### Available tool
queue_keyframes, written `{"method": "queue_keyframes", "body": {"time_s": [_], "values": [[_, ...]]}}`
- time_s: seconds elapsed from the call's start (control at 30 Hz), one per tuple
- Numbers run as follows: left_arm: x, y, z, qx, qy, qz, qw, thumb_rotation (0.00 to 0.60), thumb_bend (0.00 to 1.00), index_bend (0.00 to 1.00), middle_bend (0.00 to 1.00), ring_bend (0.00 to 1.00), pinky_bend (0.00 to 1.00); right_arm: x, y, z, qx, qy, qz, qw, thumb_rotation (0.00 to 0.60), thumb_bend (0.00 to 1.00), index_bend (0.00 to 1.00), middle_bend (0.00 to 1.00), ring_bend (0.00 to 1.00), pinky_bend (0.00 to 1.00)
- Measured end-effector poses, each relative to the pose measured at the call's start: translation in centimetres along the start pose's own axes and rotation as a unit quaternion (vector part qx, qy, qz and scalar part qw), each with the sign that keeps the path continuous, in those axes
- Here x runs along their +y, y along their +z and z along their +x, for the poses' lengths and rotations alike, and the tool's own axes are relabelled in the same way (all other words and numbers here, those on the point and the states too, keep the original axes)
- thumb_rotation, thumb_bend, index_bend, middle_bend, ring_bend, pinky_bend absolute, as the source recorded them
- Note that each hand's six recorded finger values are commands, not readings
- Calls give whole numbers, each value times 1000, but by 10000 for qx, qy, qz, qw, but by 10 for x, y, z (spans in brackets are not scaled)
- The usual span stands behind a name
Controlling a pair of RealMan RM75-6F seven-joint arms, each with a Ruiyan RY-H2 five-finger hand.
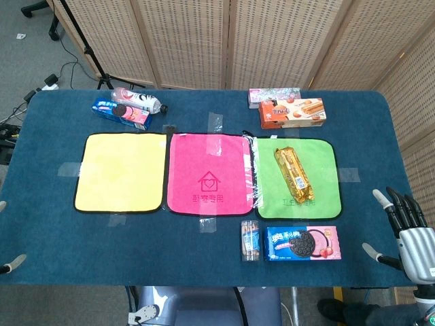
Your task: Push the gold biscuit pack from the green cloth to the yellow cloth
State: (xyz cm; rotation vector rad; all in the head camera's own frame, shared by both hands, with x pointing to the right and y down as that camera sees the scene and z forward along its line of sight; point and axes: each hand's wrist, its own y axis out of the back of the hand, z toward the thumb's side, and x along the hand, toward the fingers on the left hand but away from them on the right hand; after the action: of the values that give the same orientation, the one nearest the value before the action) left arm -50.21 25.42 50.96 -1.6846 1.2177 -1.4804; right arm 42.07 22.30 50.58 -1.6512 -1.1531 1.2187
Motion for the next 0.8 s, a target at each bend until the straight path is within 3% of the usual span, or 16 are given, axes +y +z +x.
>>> {"method": "queue_keyframes", "body": {"time_s": [0.5,0.57,0.6,0.63,0.7,0.73,0.8], "values": [[1,-3,1,59,19,0,10000,600,60,0,0,0,0,-9,1,-7,2,161,-39,9999,600,2,0,0,0,0],[0,-3,2,70,-2,-3,10000,600,60,0,0,0,0,-11,2,-11,33,155,-120,9998,600,149,12,0,0,0],[-1,-3,2,80,-10,-6,10000,600,59,0,0,0,0,-11,2,-14,52,149,-172,9997,600,319,24,0,0,0],[-1,-4,3,90,-13,-10,10000,600,59,0,0,0,0,-12,3,-17,78,134,-235,9996,600,591,48,3,0,0],[0,-4,5,114,-12,-18,9999,600,60,0,0,0,0,-13,5,-27,149,93,-423,9990,600,924,78,22,0,0],[0,-4,6,127,-14,-24,9999,600,60,0,0,0,0,-14,5,-32,177,89,-523,9984,600,995,86,33,0,0],[0,-5,8,155,-20,-37,9999,600,60,0,0,0,0,-16,6,-44,213,123,-753,9969,600,1000,86,40,0,0]]}}
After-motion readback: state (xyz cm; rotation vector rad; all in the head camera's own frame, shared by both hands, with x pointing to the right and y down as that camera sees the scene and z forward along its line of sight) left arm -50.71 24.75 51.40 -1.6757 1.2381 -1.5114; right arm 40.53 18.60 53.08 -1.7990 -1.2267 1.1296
